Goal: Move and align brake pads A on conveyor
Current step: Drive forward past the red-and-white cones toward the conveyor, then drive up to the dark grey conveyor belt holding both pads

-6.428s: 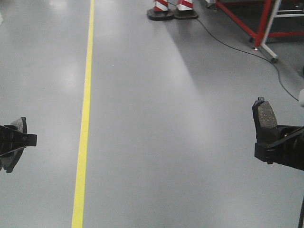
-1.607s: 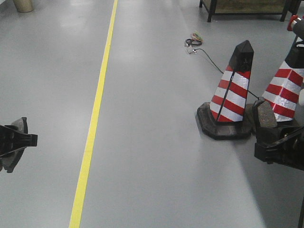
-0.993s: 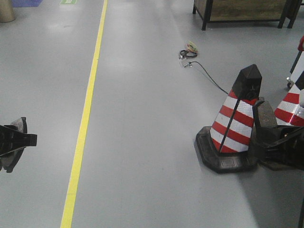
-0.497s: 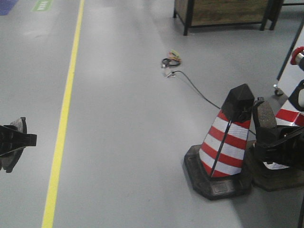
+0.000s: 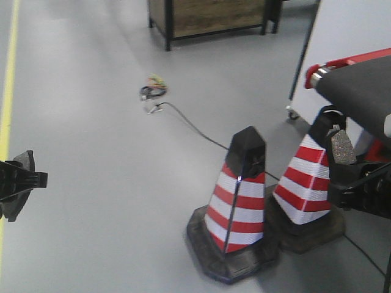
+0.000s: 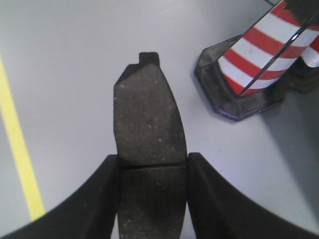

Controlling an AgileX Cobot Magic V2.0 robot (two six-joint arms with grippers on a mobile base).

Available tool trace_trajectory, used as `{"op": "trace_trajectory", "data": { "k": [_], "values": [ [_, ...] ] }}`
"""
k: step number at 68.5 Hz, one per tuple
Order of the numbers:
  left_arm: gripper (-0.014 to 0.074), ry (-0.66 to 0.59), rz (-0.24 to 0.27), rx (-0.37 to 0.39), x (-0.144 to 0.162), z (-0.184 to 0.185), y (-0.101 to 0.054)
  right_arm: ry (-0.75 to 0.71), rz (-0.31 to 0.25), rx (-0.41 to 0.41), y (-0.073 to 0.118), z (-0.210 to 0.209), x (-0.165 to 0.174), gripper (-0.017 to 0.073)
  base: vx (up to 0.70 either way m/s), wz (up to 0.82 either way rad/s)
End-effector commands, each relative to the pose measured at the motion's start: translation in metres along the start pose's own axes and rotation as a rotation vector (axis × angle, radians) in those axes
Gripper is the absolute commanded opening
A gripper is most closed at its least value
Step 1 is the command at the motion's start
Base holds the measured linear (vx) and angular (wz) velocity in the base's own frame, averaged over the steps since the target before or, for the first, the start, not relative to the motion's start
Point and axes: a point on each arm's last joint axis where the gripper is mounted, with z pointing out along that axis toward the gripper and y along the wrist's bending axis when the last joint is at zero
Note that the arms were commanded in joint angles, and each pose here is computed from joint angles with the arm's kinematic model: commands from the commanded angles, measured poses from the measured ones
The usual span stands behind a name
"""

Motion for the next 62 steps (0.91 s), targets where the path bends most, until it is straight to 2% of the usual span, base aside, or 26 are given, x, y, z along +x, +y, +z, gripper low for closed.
{"op": "trace_trajectory", "data": {
  "k": [1, 34, 62],
  "values": [
    [0.0076, -0.113, -0.007, 0.022, -0.0132, -0.0122, -0.0032, -0.131, -0.010, -0.021, 0.0023, -0.0070, -0.0180, 0.0096, 0.37, -0.53],
    [0.0076, -0.113, -0.007, 0.022, -0.0132, -0.0122, -0.0032, -0.131, -0.010, -0.021, 0.0023, -0.0070, -0.0180, 0.0096, 0.34, -0.52],
    [0.0076, -0.113, -0.007, 0.022, -0.0132, -0.0122, -0.0032, -0.131, -0.010, -0.021, 0.0023, -0.0070, -0.0180, 0.0096, 0.21, -0.66]
  ]
}}
